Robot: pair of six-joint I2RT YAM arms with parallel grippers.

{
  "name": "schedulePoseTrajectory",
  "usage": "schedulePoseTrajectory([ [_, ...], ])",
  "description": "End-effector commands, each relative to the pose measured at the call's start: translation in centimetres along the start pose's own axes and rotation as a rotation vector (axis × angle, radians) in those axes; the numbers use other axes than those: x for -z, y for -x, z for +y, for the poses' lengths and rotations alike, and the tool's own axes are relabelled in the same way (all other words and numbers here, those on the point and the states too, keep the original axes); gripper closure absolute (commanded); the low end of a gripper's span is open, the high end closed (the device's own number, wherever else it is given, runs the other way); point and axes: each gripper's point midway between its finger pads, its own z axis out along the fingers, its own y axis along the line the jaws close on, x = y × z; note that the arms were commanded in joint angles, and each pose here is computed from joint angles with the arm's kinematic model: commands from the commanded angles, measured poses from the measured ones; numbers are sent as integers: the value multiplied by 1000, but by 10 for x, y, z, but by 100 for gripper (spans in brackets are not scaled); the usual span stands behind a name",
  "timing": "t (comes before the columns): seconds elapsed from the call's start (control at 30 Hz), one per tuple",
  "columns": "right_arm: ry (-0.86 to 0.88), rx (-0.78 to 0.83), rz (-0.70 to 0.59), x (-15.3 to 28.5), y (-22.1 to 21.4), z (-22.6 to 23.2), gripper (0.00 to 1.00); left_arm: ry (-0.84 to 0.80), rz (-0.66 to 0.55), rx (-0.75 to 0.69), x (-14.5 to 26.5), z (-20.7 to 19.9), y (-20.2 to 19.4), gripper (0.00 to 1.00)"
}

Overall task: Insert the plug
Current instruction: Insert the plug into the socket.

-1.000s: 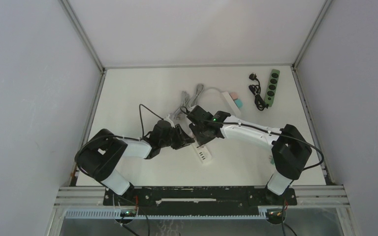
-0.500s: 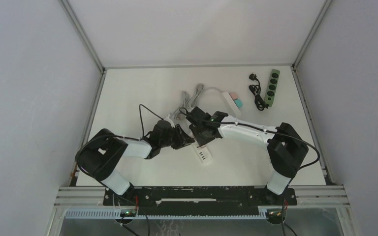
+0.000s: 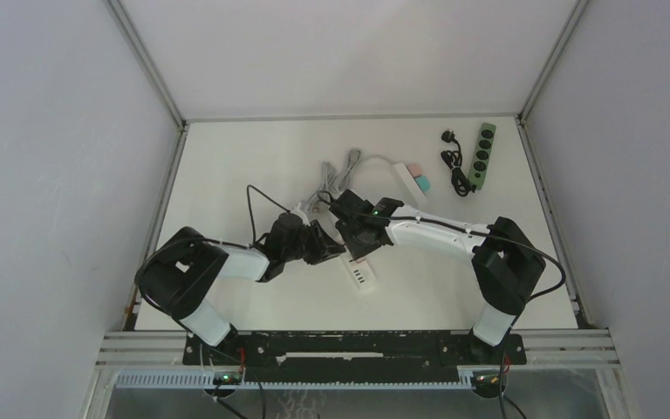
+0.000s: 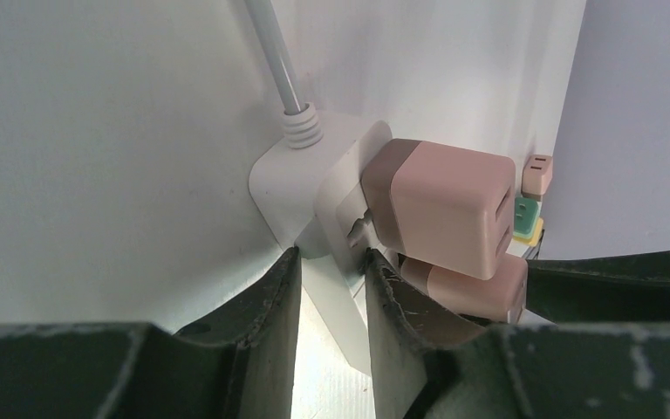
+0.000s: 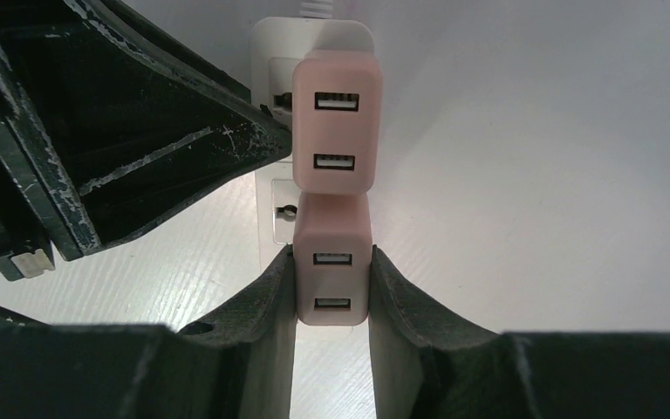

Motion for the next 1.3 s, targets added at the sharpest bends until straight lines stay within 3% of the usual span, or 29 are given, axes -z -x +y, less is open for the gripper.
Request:
schedulePoseTrajectory([
  [0.0,-29,-4,21,-10,-6,2,100,-22,10,9,0,-1,-3,65],
  [0.43,-89,-6,53,-18,-24,-9,100,-25,12,8,0,-1,-4,67],
  [0.63,-34,-57,71,-23,-27,-4,100,-25,13,7,1,-1,-5,67],
  [1.27,-95,-2,109,-32,-43,-2,100,-29,8,10,1,-2,-4,67],
])
